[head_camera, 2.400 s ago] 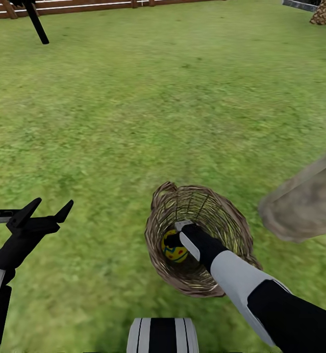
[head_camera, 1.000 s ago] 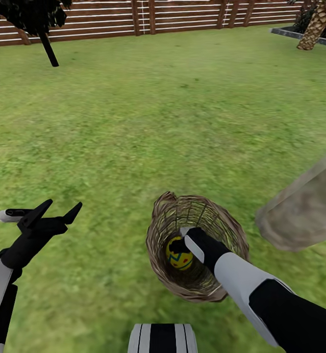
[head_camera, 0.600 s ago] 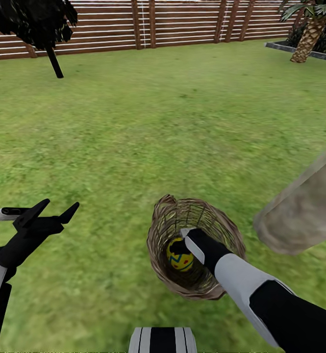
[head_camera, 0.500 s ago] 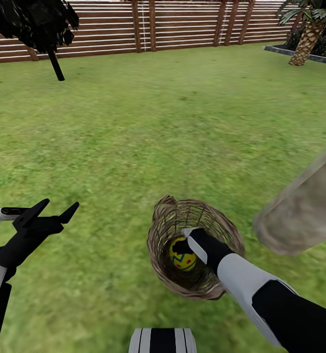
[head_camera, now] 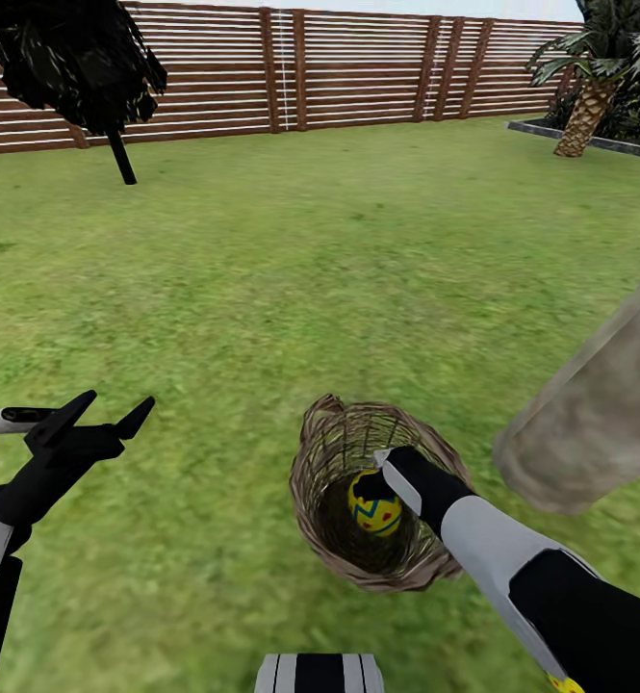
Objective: Take the three Easter eggs out of the wicker basket on the lawn in the garden, then place them on the lawn next to a single tree (choose any tree) so that all three eggs are next to the same tree and none are left in the basket.
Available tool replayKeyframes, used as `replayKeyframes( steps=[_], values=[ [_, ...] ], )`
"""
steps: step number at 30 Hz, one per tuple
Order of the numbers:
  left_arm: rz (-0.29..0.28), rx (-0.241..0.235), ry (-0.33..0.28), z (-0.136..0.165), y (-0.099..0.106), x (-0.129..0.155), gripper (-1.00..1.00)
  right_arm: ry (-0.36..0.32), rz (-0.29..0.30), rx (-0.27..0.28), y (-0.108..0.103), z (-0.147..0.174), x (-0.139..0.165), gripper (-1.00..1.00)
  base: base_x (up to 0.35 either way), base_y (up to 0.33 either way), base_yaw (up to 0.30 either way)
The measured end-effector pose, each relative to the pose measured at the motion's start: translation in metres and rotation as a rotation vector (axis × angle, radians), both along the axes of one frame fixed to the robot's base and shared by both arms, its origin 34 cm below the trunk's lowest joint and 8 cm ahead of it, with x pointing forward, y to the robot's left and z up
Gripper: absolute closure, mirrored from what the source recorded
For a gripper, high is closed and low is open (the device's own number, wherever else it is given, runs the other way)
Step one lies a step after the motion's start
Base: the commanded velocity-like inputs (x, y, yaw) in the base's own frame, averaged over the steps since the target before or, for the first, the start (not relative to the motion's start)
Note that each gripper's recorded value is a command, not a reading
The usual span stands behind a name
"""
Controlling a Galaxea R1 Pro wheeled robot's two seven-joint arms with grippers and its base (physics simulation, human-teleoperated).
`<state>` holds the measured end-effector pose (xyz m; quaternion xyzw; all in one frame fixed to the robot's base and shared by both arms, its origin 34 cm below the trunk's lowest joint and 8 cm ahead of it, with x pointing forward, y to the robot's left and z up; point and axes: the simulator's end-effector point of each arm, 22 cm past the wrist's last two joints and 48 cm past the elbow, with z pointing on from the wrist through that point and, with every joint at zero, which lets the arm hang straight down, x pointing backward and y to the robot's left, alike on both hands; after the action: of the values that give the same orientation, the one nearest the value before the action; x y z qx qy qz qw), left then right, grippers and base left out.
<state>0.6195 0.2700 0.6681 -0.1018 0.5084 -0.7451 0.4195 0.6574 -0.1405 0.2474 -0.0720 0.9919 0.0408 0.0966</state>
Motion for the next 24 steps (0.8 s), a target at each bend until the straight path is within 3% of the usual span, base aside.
replayKeyframes(
  steps=[12, 13, 14, 17, 24],
  values=[
    [0.000, 0.000, -0.049, 0.027, 0.000, -0.009, -1.00, -0.049, 0.000, 0.000, 0.000, 0.030, 0.012, 1.00, 0.000, 0.000, 0.000],
    [-0.001, -0.004, -0.054, 0.030, 0.000, -0.010, -1.00, -0.037, 0.039, 0.086, 0.003, 0.054, 0.021, 1.00, 0.000, 0.000, 0.000],
    [-0.001, -0.005, -0.058, 0.032, 0.000, -0.010, -1.00, -0.022, 0.046, 0.108, 0.000, 0.064, 0.022, 1.00, 0.000, 0.000, 0.000],
    [-0.001, -0.006, -0.070, 0.039, 0.000, -0.013, -1.00, -0.015, 0.021, 0.134, -0.004, 0.076, 0.024, 1.00, 0.000, 0.000, 0.000],
    [-0.001, -0.006, -0.099, 0.055, 0.000, -0.019, -1.00, -0.042, 0.018, 0.140, -0.004, 0.095, 0.029, 1.00, 0.000, 0.000, 0.000]
  ],
)
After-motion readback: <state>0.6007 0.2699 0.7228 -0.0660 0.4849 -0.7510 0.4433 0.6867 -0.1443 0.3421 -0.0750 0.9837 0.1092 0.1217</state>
